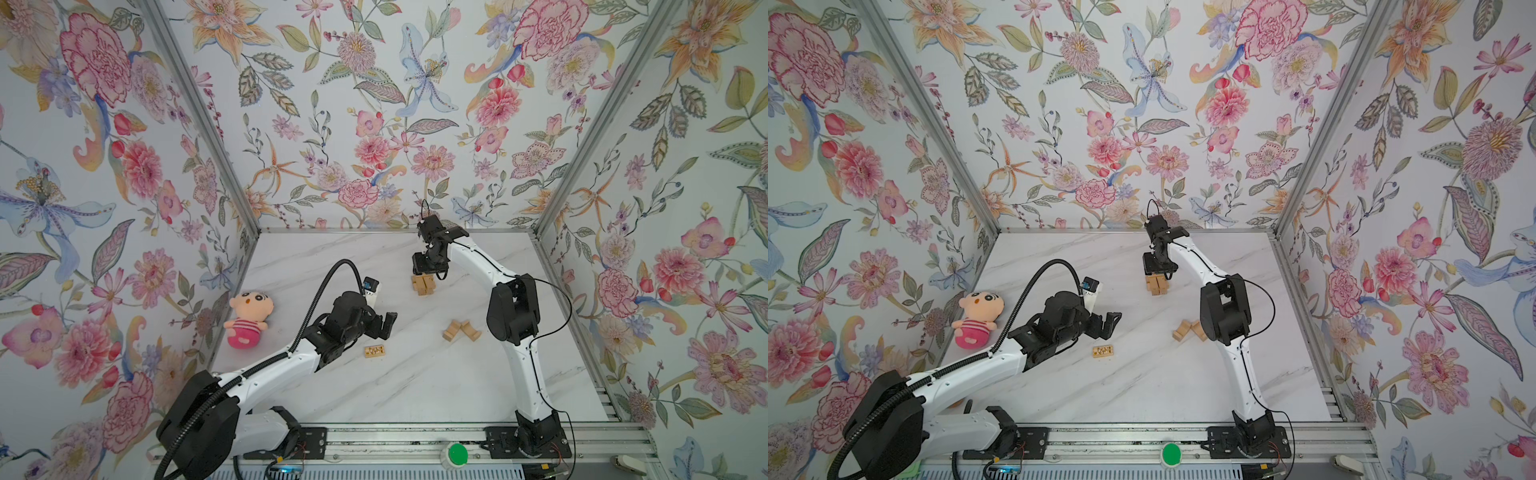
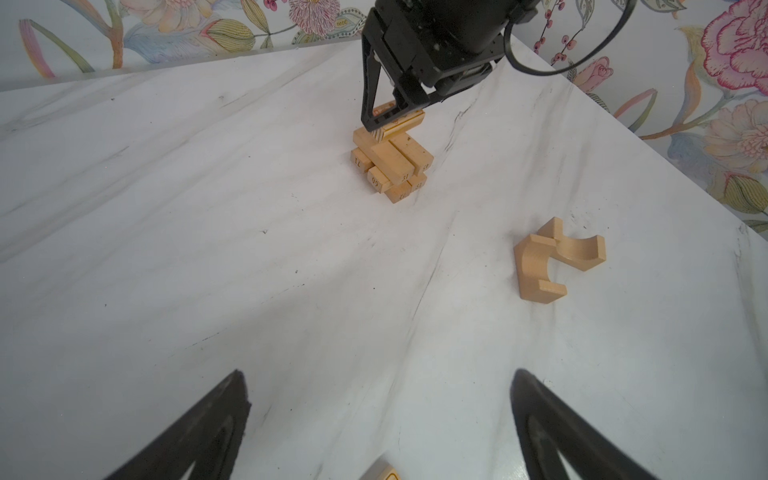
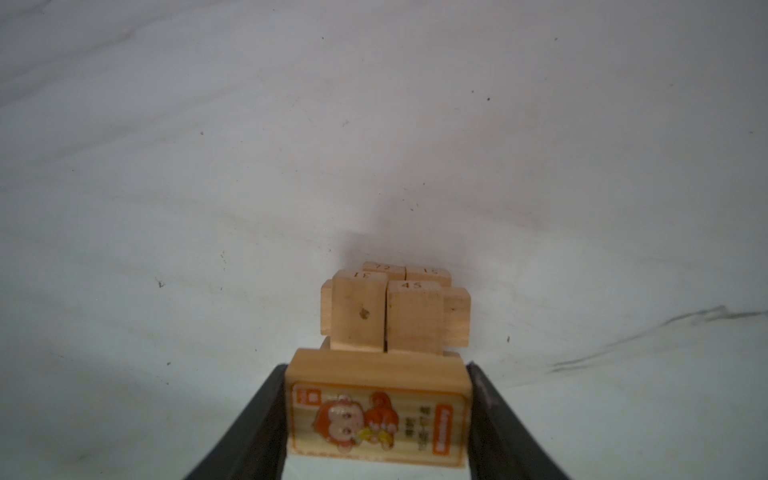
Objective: Build the wood block tower
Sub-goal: 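Lift the monkey block with the right gripper and carry it to the tower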
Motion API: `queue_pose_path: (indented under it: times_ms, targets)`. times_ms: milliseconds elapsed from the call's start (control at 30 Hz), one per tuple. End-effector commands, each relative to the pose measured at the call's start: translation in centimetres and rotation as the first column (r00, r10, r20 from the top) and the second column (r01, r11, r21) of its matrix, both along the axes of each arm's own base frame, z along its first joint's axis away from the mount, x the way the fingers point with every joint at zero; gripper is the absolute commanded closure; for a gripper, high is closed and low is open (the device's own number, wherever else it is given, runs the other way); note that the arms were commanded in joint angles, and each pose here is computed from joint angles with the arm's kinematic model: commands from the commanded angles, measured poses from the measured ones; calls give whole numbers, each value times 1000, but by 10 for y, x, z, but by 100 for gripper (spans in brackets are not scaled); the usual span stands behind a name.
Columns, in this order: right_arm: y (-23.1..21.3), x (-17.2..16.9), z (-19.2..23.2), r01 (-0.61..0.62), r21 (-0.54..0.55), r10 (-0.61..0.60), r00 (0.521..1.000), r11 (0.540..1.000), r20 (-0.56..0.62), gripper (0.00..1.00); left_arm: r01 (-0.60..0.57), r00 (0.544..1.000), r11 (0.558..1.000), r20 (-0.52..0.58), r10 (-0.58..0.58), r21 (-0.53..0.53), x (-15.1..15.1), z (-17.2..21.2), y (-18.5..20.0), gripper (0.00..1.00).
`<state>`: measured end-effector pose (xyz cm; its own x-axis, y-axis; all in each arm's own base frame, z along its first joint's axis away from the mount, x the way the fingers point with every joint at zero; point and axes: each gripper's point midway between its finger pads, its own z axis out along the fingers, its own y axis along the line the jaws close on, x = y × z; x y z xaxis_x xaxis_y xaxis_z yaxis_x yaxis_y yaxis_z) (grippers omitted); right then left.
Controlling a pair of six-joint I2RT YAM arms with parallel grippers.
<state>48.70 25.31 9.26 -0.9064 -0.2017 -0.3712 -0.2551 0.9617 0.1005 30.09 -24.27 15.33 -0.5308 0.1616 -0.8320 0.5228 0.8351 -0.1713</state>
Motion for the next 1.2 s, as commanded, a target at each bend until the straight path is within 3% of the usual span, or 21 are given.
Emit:
queue_pose_path:
  times_ms: [0,1167]
  targets:
    - [-5,-1,-7,-7,-18,6,1000,1000,-28,48,22,999,999,37,-21,-27,9,16,-7,1]
    - [-1,2,-13,0,-20,-1,999,1000,-46,46,3,1000,999,31,-2,-36,9,12,4,1]
